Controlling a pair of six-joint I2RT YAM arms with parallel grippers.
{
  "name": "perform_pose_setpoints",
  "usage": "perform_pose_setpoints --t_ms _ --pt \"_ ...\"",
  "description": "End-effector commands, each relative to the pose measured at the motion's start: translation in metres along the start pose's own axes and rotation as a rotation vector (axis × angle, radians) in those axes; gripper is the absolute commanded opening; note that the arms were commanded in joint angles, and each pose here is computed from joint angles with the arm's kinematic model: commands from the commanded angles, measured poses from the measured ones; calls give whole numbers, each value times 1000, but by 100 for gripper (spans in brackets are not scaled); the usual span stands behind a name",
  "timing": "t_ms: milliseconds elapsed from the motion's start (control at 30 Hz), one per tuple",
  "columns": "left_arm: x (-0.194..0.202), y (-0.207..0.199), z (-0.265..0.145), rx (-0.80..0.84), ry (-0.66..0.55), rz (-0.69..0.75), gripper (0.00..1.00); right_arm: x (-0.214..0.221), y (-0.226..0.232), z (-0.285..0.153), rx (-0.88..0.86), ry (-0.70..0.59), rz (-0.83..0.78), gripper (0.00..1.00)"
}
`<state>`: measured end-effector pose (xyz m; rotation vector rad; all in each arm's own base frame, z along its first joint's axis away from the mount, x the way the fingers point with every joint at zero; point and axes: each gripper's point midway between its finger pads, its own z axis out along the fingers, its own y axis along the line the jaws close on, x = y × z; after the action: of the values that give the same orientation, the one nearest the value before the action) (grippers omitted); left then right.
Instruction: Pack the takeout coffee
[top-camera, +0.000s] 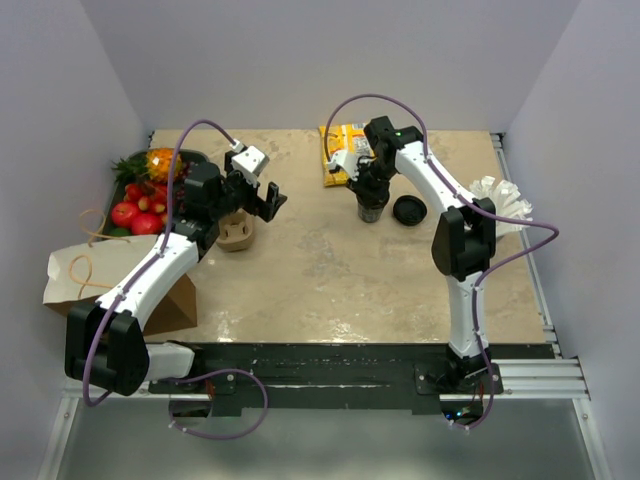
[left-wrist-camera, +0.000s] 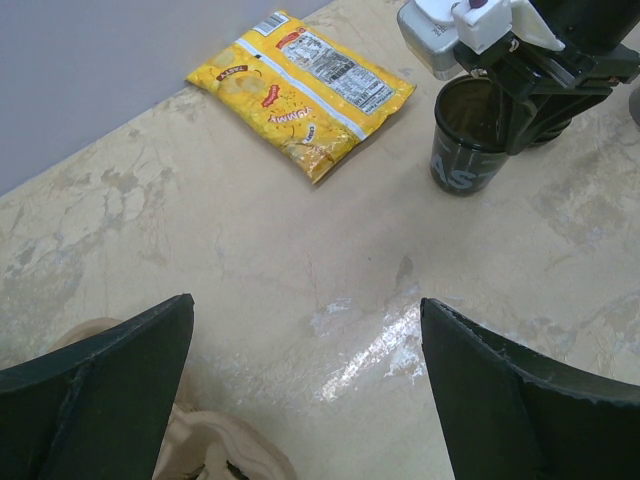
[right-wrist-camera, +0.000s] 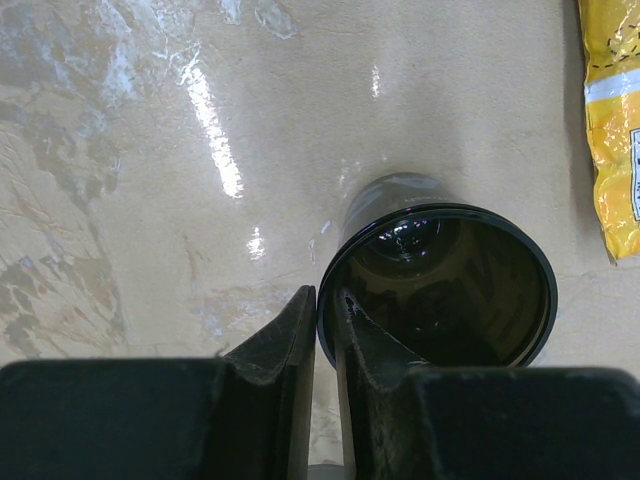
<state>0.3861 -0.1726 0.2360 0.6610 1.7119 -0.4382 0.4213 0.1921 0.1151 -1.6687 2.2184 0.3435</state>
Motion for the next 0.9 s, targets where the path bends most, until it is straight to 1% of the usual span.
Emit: perform_pose_setpoints --t_ms 0,100,333,567,633,700,733,833,867 --pt "-10 0 2 -1 -44 3 99 -7 -4 -9 24 -11 -6 16" --pt "-9 0 2 1 -44 0 99 -7 -4 -9 22 -11 -5 13" --pt "-7 0 2 1 -40 0 99 -16 -5 -20 35 -39 -2 0" --pt "-1 -7 3 29 -34 -26 99 -26 -3 -31 53 -82 21 0" --pt "2 -10 3 39 -29 -41 99 -31 -7 -37 114 -86 14 0" --pt "6 -15 4 52 -22 -59 99 -39 -4 -37 105 -126 35 0" --pt "8 -20 5 69 -18 -66 99 -41 -8 -44 143 -129 35 0" --pt "9 -27 6 86 -18 -80 99 -55 -9 -51 218 -132 -14 0" --pt "7 -27 6 84 -23 -79 99 -61 -10 -59 233 -153 -17 0"
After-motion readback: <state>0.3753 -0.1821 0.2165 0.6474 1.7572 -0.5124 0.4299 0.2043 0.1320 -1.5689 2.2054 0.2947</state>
